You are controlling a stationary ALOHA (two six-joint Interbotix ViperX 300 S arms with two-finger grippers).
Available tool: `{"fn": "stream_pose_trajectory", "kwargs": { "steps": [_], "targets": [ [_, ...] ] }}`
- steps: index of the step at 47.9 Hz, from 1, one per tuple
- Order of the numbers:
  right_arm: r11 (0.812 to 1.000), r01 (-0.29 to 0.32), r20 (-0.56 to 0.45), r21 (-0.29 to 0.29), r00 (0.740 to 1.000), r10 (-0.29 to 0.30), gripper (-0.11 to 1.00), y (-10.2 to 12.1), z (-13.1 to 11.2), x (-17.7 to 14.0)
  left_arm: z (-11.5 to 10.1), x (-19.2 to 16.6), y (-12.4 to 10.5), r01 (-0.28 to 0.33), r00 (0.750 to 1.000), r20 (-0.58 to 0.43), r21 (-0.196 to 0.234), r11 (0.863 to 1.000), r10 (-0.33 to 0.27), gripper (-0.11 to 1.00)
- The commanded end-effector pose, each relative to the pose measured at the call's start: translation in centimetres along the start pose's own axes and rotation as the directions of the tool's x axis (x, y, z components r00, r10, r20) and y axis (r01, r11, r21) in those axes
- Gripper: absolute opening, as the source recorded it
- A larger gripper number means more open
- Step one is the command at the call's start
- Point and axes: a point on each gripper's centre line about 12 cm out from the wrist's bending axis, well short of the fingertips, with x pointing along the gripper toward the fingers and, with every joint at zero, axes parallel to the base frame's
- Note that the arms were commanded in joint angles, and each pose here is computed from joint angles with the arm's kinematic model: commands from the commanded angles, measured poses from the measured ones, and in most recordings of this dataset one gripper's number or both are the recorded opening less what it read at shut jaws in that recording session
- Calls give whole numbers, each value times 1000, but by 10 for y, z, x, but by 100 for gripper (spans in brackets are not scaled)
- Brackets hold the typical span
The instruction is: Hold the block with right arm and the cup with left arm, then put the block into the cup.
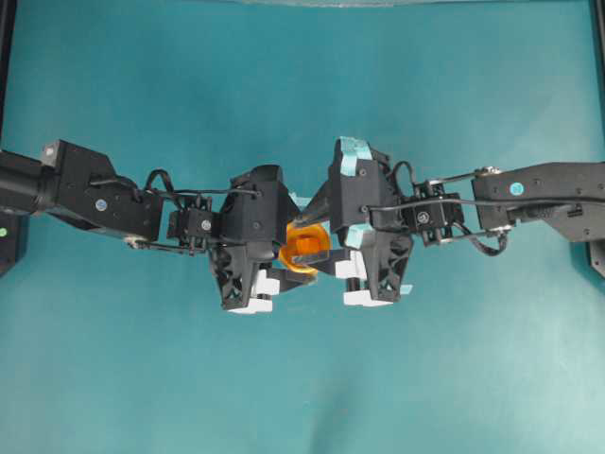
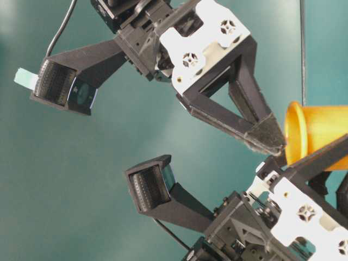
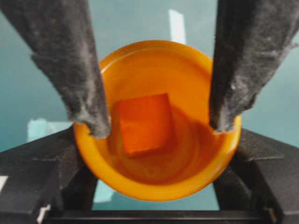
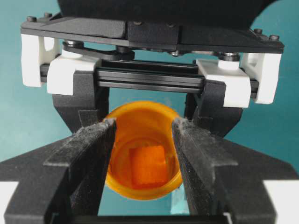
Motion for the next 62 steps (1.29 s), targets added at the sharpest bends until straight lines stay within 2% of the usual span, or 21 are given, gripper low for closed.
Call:
{"fn": "stream_pose_trajectory", "kwargs": {
  "steps": [1, 62],
  "targets": [
    [1000, -7, 44, -4, 999, 8, 56, 3, 15, -6, 11, -2, 1, -1, 999, 32, 0, 1000, 1, 63],
    [1000, -5, 34, -2, 999, 5, 56, 3, 14, -6, 13, -2, 1, -1, 999, 37, 0, 1000, 1, 63]
  ]
}}
